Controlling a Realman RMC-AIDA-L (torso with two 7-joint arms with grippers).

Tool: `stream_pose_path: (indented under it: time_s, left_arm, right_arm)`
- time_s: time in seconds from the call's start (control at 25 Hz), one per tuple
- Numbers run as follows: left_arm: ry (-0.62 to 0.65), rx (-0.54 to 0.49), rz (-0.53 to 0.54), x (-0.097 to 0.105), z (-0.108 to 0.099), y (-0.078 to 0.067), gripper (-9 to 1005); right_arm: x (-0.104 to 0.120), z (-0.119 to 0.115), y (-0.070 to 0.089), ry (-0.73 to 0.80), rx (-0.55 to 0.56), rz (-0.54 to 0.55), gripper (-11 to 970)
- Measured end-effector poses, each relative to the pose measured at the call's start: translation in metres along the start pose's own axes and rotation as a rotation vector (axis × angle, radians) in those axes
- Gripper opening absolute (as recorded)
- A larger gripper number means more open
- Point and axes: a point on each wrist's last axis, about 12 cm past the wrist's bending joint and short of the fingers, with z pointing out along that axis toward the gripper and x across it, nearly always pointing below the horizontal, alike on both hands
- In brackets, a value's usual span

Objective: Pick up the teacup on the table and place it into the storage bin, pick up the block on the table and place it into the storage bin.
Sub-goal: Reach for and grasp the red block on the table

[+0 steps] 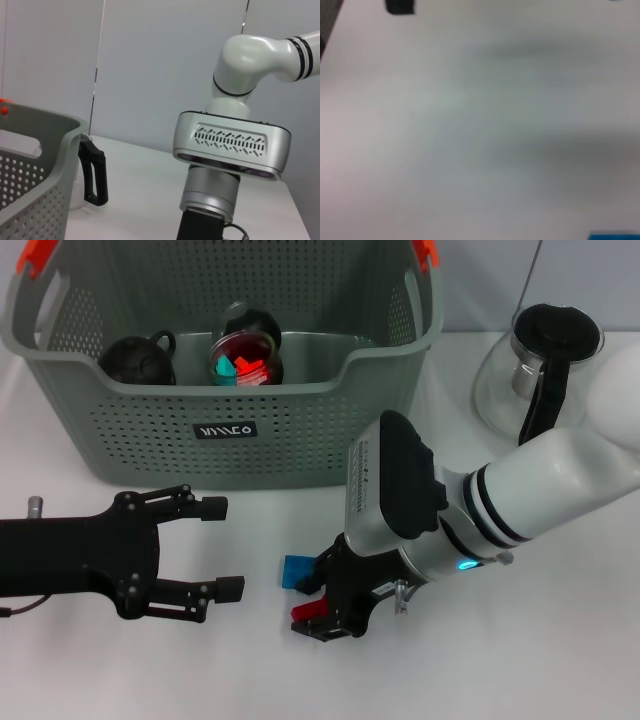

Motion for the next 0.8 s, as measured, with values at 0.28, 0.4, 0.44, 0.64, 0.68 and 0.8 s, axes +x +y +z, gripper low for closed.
stream_pose_path:
  time_s: [0.28,0.4,0.44,0.64,0.68,0.8]
  left_arm:
    - [0.0,0.001,0.002,-0.0007,0.0005,0.0005,936]
    - [0.0,0.002,0.003,-0.001,0.0007,0.0007,936]
    - [-0.001,0.002,0.002,-0.001,0.0009,0.0006,936]
    - [-0.001,0.003,-0.001,-0.0011,0.0014,0.0005,936]
    - [-0.002,0.003,-0.002,-0.0011,0.0016,0.0005,937]
    - [-0.003,0.005,-0.009,-0.0016,0.0023,0.0008,937]
  right_arm:
    - [-0.0035,-0.006,-0.0037,0.016,-0.011,-0.032,465]
    - [-0.0066,-0.007,-0.0046,0.022,-0.016,-0.051,458]
    - [-0.0069,-0.0071,-0.0054,0.038,-0.013,-0.068,455]
    - [-0.0071,-0.0063,-0.0058,0.065,-0.012,-0.094,442]
    - [-0.0073,-0.0062,-0.0059,0.068,-0.012,-0.099,440]
    - [-0.0094,-0.0062,-0.0066,0.072,-0.012,-0.114,432]
